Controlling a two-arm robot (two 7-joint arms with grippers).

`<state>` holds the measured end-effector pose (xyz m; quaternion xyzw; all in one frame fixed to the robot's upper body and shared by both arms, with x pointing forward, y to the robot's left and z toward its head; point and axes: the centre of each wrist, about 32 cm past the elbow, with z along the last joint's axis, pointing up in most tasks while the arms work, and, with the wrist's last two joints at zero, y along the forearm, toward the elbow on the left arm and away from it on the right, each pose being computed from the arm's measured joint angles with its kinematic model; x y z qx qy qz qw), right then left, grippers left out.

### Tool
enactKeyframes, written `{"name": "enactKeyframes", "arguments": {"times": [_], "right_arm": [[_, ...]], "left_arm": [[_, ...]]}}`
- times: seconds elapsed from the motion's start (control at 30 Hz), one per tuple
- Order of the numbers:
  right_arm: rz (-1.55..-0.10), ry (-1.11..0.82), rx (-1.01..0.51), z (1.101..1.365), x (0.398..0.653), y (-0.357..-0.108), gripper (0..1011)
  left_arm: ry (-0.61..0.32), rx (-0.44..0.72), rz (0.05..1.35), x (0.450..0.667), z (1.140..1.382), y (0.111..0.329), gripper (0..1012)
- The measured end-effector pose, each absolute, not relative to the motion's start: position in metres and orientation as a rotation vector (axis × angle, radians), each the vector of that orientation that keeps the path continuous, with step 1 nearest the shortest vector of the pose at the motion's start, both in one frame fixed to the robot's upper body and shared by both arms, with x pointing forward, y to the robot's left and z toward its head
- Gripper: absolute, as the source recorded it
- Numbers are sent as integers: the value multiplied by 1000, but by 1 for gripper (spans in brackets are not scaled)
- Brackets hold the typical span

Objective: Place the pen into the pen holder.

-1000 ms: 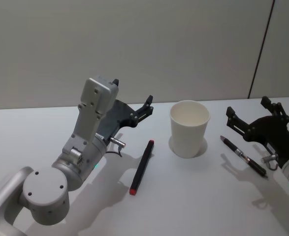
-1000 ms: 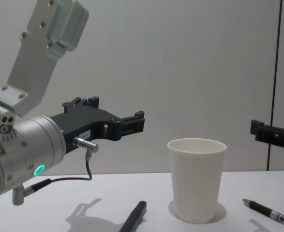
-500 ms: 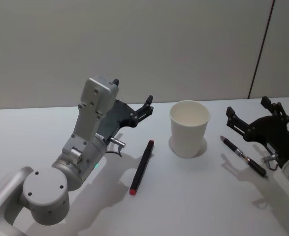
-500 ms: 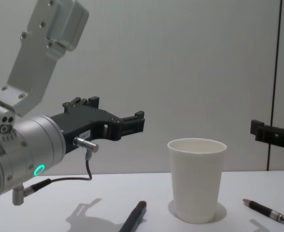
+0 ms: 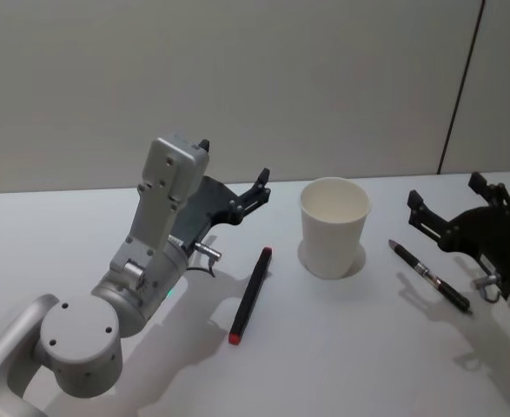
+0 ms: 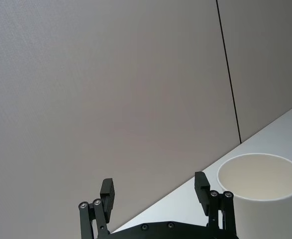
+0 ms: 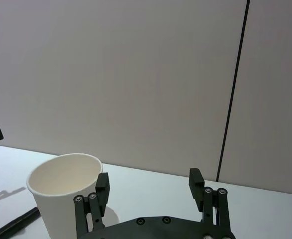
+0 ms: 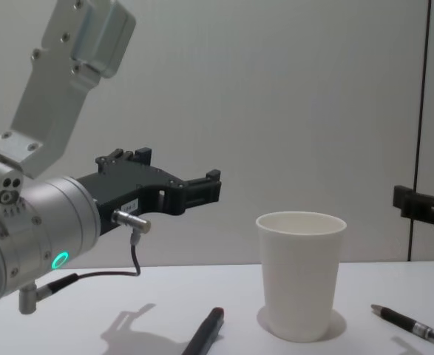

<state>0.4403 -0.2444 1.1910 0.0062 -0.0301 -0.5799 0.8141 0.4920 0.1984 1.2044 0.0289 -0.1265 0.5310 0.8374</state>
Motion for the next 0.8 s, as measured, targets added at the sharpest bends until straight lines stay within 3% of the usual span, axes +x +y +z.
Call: {"name": "enactKeyframes", "arguments": {"times": [0.8], "right_arm": [[-1271,27,-110,1200,426,-264,1001]], "left_arm": [[-268,61,1124,492,1204,198,1001]]}}
